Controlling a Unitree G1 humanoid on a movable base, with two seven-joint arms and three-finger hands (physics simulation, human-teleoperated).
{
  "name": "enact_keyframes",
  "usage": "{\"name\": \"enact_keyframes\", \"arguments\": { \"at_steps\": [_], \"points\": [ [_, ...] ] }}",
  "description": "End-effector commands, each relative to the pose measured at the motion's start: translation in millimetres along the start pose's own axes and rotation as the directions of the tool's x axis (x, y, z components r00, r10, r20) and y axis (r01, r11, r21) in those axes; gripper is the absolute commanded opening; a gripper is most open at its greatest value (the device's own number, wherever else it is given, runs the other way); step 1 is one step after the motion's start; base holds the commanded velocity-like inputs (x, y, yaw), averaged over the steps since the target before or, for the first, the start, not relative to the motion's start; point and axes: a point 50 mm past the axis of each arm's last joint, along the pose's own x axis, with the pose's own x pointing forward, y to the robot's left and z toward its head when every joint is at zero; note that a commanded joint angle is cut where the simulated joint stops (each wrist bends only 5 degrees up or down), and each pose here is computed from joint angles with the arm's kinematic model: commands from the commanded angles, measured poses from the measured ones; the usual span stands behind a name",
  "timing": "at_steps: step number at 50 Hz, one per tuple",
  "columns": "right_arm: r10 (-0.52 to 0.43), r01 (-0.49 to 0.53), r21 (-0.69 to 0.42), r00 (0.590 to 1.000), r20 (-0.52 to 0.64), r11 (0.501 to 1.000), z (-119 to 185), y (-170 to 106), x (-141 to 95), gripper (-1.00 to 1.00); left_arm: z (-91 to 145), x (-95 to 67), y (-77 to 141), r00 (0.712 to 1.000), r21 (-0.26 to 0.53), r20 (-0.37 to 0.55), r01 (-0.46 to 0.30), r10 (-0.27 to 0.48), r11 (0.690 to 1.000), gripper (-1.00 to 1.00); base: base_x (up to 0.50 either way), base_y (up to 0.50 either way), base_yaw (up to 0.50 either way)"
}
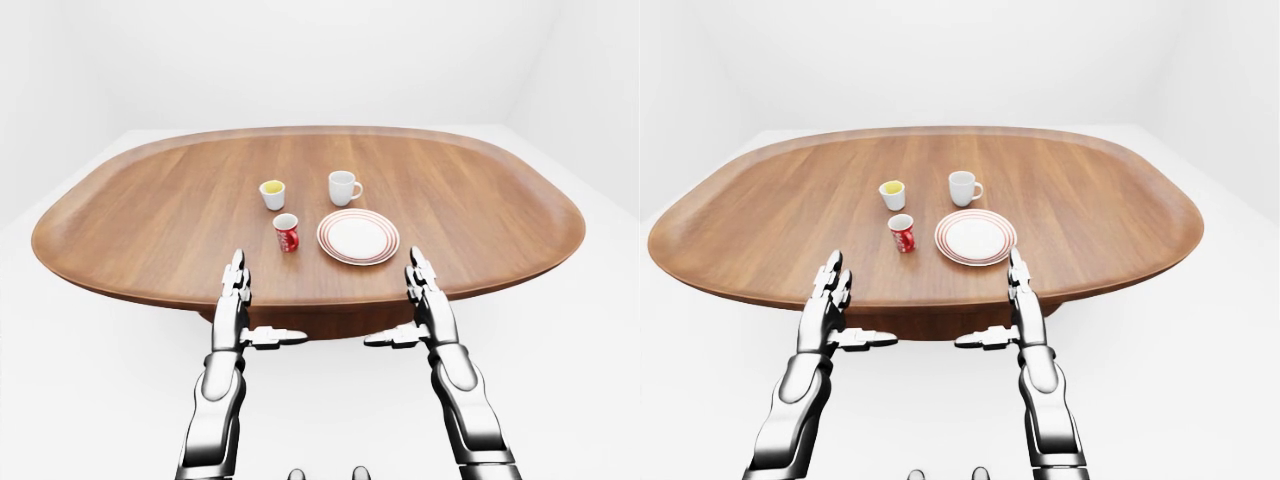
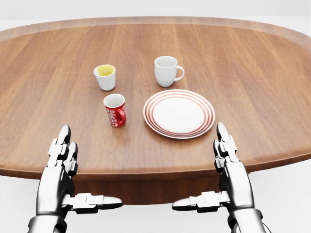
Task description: Pick up the red mug and put it on the plate
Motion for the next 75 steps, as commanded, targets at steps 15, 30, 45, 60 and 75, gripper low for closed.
{"name": "enact_keyframes", "arguments": {
  "at_steps": [15, 30, 45, 60, 75],
  "points": [
    [0.005, -0.005, -0.001, 1.0, -0.001, 1.0, -1, 1, 0, 1.0, 1, -0.4, 0, 1.0, 0.003, 0.001, 0.0, 0.0, 1.0, 1.0, 0.0, 0.23, 0.0],
    [-0.022, 0.022, 0.012, 1.0, 0.003, 1.0, 0, -3, 0, 1.0, 0, 0.2, 0, 1.0, 0.006, 0.001, -0.002, 0.002, 1.0, 1.0, 0.0, 0.13, 0.0],
    [-0.027, 0.027, 0.03, 1.0, -0.002, 0.999, -2, -4, 4, 1.0, 0, 8.8, 4, 1.0, 0.013, -0.002, -0.017, 0.017, 1.0, 1.0, 0.0, 0.0, 0.0],
    [-0.032, 0.033, 0.0, 0.976, 0.216, 0.999, 67, -13, 31, 1.0, 68, 36.8, -5, 0.971, 0.078, 0.235, 0.018, -0.036, 0.997, 1.0, 0.0, 0.0, 0.0],
    [0.043, -0.028, -0.045, 0.917, 0.397, 0.999, 122, -16, 51, 1.0, 99, 79.9, 1, 0.957, 0.094, 0.289, -0.007, -0.021, 0.996, 1.0, 0.0, 0.0, 0.0]
  ]
}}
